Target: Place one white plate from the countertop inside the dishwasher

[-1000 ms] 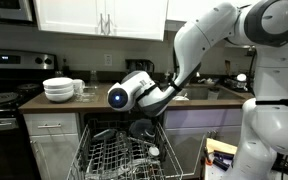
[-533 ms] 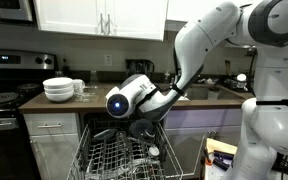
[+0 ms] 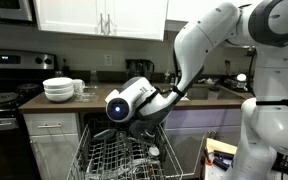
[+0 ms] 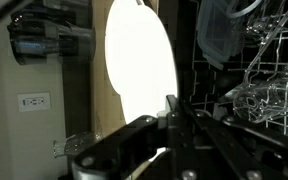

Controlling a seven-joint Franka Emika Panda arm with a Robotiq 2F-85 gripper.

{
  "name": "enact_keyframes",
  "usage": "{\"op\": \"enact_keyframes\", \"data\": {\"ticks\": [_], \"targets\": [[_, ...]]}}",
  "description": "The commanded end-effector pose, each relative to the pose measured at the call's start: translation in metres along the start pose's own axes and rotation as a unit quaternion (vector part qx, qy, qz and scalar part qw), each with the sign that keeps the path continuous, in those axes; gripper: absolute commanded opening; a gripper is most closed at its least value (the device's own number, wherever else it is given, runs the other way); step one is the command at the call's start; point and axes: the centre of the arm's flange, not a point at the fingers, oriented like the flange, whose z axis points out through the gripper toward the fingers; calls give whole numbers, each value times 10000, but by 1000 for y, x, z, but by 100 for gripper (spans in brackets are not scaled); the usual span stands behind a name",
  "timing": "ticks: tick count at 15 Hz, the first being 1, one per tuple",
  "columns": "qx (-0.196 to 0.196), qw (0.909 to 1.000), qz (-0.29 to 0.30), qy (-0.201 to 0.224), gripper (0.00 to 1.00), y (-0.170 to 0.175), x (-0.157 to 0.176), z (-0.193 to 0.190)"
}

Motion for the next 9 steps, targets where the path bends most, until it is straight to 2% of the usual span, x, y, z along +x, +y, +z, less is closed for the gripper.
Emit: {"op": "enact_keyframes", "data": {"ticks": [1,5,9], "targets": [[-221,9997,-65,95,2,-6,0,-14],[-411,9987,-189,219,2,-17,0,-31],[-788,9960,-344,256,2,-27,0,-42]]}}
